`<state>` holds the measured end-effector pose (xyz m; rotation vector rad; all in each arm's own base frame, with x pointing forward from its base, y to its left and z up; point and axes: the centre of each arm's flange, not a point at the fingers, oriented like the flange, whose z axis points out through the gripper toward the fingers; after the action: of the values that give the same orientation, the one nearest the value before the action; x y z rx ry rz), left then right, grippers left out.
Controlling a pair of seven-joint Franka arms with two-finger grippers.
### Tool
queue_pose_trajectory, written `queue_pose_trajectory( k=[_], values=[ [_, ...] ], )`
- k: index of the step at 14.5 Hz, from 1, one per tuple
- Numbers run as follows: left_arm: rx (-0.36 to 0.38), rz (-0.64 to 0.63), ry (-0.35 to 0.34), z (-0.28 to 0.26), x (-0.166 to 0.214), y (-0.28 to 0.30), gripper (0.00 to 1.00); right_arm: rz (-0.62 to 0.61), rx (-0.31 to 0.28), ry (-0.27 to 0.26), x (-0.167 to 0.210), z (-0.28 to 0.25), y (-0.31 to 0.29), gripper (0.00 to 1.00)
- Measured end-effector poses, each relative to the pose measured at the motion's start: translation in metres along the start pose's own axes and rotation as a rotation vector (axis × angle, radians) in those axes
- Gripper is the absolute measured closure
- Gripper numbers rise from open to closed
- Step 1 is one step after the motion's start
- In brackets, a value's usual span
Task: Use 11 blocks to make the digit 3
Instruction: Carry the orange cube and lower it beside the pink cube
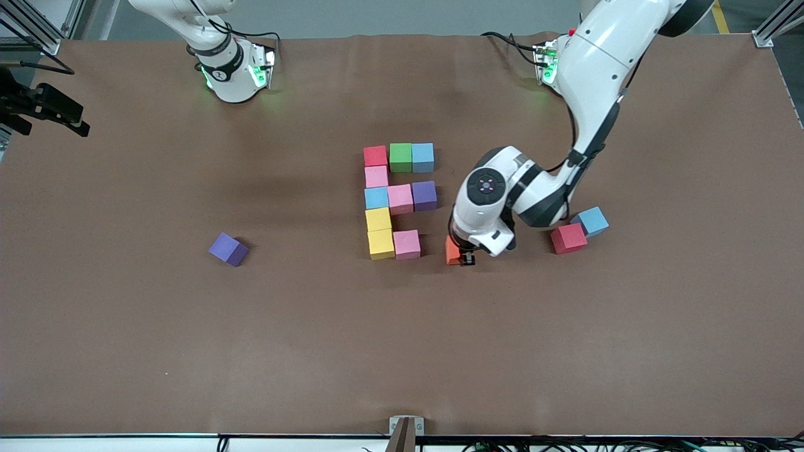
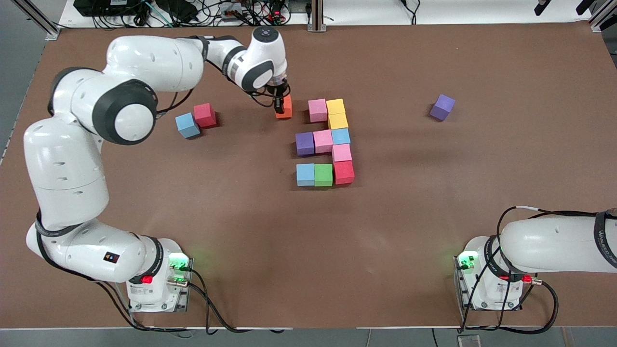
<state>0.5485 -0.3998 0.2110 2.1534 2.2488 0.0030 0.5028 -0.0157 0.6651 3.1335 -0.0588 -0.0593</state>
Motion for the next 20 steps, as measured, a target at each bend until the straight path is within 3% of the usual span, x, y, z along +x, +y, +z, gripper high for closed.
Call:
queue_pose_trajectory(
  k=[9,20],
  values=[
    [0.01,-0.034,0.002,0.008,-0.042,-0.023,0.41,-0.009,0.0,0.003,-0.001,-0.003,-0.004,0.0],
    [0.012,-0.029,0.001,0.008,-0.057,-0.024,0.41,-0.009,0.006,-0.007,-0.002,-0.001,-0.005,0.0]
  ],
)
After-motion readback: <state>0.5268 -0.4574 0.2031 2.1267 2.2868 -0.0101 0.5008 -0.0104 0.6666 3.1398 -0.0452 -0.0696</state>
